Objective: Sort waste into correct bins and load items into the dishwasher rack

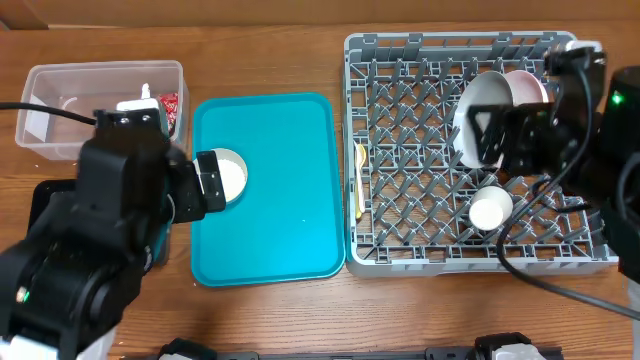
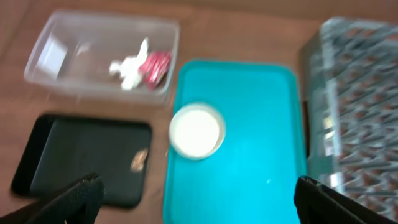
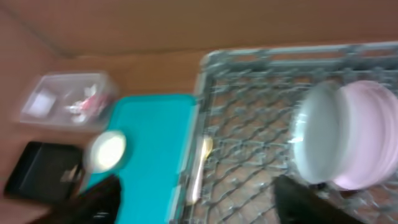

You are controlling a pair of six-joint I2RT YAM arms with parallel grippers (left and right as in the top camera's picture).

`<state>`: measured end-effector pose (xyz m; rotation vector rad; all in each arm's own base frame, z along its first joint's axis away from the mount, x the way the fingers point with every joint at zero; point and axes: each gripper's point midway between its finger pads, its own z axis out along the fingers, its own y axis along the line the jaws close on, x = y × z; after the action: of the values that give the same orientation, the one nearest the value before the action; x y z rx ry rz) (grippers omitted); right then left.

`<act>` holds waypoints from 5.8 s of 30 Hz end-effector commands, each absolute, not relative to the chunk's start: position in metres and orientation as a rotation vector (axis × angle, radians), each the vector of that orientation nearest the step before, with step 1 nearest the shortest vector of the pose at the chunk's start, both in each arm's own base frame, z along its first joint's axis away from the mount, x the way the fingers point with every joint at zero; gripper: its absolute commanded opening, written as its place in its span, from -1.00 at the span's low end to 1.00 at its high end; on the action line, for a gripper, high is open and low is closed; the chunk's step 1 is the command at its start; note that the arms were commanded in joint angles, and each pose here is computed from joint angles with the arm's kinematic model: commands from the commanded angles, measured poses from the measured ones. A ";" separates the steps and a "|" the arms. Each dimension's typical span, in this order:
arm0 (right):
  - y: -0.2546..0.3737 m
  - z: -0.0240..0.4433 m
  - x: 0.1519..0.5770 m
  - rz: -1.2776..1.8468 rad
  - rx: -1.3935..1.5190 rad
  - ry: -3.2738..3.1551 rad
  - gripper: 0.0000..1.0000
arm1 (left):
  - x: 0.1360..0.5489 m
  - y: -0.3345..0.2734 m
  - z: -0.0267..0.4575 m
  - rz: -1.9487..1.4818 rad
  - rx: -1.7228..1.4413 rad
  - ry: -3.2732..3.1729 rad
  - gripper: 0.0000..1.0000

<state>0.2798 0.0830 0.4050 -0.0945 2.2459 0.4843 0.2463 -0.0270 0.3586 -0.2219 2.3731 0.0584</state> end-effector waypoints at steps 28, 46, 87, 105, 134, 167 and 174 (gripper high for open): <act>0.118 0.386 0.261 0.756 -0.185 2.374 1.00 | 0.330 0.024 0.115 0.006 -0.786 3.016 0.86; 0.114 0.381 0.259 0.730 -0.167 2.400 1.00 | 0.336 0.039 0.047 0.123 -0.795 3.014 0.33; 0.114 0.381 0.259 0.731 -0.167 2.400 1.00 | 0.318 0.021 0.152 -0.107 -0.623 2.815 -0.92; 0.113 0.377 0.255 0.733 -0.160 2.426 1.00 | 0.285 0.075 0.177 -0.139 -0.823 2.728 -0.92; 0.113 0.374 0.250 0.736 -0.153 2.450 1.00 | 0.291 -0.013 0.064 -0.217 -0.365 2.872 -0.92; 0.113 0.373 0.250 0.736 -0.152 2.455 1.00 | 0.310 -0.079 0.122 -0.217 -0.015 2.829 0.28; 0.113 0.373 0.250 0.736 -0.152 2.455 1.00 | 0.304 -0.107 0.081 -0.236 0.093 2.812 0.23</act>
<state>0.2489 0.1127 0.3713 -0.1485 2.4605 0.7433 0.3098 -0.1036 0.0972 0.0756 2.7907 -0.2379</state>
